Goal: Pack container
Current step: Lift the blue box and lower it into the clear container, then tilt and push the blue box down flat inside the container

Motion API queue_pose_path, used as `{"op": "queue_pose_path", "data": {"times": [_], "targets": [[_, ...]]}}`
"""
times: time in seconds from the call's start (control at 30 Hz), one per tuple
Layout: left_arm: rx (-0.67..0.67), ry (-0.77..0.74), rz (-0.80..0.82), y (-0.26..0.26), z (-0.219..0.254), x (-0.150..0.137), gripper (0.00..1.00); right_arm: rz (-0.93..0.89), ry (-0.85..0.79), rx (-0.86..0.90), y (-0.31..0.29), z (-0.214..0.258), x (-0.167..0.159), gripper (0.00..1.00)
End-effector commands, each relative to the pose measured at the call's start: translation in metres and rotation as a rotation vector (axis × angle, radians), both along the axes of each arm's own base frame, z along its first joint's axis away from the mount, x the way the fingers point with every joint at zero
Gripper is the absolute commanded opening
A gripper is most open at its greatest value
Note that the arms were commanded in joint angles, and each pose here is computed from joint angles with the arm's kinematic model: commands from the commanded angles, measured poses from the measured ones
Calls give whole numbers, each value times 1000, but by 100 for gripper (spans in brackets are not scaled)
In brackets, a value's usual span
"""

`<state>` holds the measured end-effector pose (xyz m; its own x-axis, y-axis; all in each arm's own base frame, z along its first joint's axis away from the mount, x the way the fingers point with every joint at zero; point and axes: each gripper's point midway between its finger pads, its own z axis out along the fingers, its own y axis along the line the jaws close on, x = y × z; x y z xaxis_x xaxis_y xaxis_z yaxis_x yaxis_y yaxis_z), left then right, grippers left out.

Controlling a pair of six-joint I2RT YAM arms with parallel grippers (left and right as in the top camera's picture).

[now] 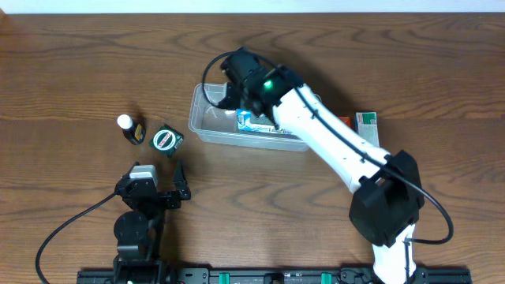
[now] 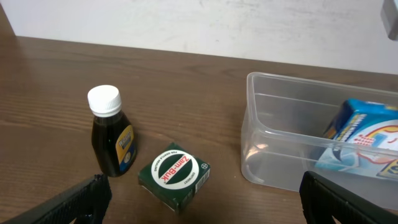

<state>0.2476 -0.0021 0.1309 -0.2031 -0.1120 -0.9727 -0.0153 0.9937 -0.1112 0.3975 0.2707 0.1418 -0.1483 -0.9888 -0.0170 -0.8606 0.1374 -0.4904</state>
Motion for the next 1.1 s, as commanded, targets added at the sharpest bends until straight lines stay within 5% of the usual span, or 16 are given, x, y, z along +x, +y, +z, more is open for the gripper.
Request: {"op": "queue_pose_path", "data": {"times": [0.0, 0.17, 0.33, 0.57, 1.07], "targets": [[13, 48, -13, -1, -16, -2, 98, -74, -100, 86, 3, 39, 1, 28], [14, 48, -13, -1, -16, -2, 98, -282, -92, 211, -13, 37, 13, 20], [14, 48, -13, -1, -16, -2, 98, -500, 67, 437, -24, 23, 18, 2], [13, 48, -13, -1, -16, -2, 98, -607, 305, 551, -26, -5, 3, 1], [14, 48, -13, -1, -16, -2, 98, -577, 504, 366, -10, -50, -54, 1]]}}
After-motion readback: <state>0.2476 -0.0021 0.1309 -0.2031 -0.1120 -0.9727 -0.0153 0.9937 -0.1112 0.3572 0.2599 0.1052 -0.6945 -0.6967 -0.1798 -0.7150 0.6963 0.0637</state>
